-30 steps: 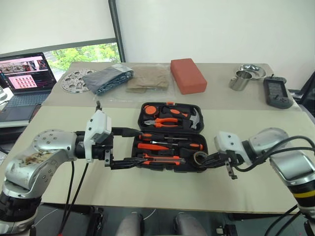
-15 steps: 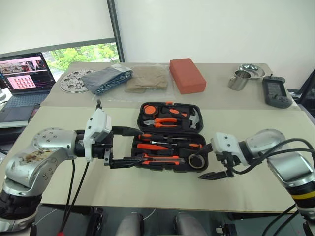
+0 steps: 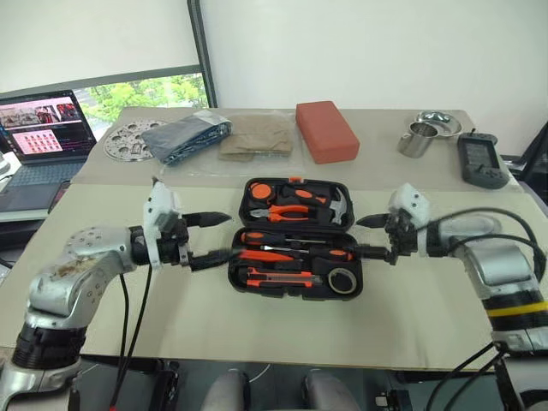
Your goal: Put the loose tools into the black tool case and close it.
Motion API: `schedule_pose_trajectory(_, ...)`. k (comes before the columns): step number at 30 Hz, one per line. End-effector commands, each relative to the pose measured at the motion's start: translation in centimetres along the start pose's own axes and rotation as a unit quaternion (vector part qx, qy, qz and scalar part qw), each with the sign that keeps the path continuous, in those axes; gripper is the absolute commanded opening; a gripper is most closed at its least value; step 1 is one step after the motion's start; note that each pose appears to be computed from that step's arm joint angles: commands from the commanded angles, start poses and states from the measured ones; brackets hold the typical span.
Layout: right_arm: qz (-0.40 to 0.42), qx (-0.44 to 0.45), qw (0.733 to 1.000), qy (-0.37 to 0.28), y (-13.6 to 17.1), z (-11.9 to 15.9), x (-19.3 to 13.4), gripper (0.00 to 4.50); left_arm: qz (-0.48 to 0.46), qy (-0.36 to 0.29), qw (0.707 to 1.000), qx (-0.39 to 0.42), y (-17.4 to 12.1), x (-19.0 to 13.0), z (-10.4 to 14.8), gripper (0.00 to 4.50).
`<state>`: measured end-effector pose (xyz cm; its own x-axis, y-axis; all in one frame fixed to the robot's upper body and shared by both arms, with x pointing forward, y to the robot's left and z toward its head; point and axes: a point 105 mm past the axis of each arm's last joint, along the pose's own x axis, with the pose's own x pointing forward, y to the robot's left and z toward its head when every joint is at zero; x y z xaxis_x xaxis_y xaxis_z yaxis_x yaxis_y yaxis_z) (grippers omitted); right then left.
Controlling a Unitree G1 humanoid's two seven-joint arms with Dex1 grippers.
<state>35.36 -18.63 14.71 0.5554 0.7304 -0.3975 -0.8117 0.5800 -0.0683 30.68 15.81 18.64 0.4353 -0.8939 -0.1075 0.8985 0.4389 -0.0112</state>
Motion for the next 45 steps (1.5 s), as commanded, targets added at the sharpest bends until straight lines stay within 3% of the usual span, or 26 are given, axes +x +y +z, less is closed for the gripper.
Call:
schedule_pose_trajectory(1, -0.043, 0.08, 0.995, -0.052, -2.8, 1.8, -0.6, 4.42, 0.072, -0.019, 0.995, -0.072, 4.9, -0.3, -0.2, 4.5)
schedule_pose_trajectory(4, -0.043, 0.146, 0.987, -0.047, -3.8, 1.1, 0.0, 4.42, 0.098, -0.02, 0.986, -0.135, 7.6, 0.4, -1.1, 4.5)
schedule_pose_trajectory(10, -0.052, 0.263, 0.962, -0.053, -5.3, 0.8, 1.2, 4.42, 0.1, -0.03, 0.961, -0.257, 10.1, 1.8, -1.9, 4.5)
schedule_pose_trajectory(24, -0.032, 0.345, 0.938, -0.025, -5.0, -0.6, 2.5, 4.42, 0.134, 0.035, 0.908, -0.395, 10.1, 4.2, -5.5, 4.5)
schedule_pose_trajectory(29, -0.025, 0.339, 0.94, -0.024, -4.8, -0.3, 2.7, 3.05, 0.119, 0.01, 0.904, -0.411, 10.0, 4.9, -4.5, 4.5)
schedule_pose_trajectory(33, -0.017, 0.334, 0.942, -0.02, -4.5, -0.3, 3.1, 1.48, 0.115, 0.002, 0.903, -0.414, 9.9, 5.2, -4.2, 4.5)
schedule_pose_trajectory(37, -0.013, 0.324, 0.946, -0.021, -4.4, -0.1, 3.6, 0.25, 0.11, 0.004, 0.904, -0.412, 9.8, 5.5, -4.2, 4.5)
schedule_pose_trajectory(38, -0.011, 0.322, 0.947, -0.022, -4.3, 0.0, 3.7, 0.05, 0.111, 0.006, 0.905, -0.411, 9.8, 5.5, -4.3, 4.5)
schedule_pose_trajectory(45, 0.015, 0.296, 0.954, -0.038, -3.8, 0.8, 4.1, 0.05, 0.114, 0.014, 0.903, -0.413, 9.7, 5.5, -4.9, 4.5)
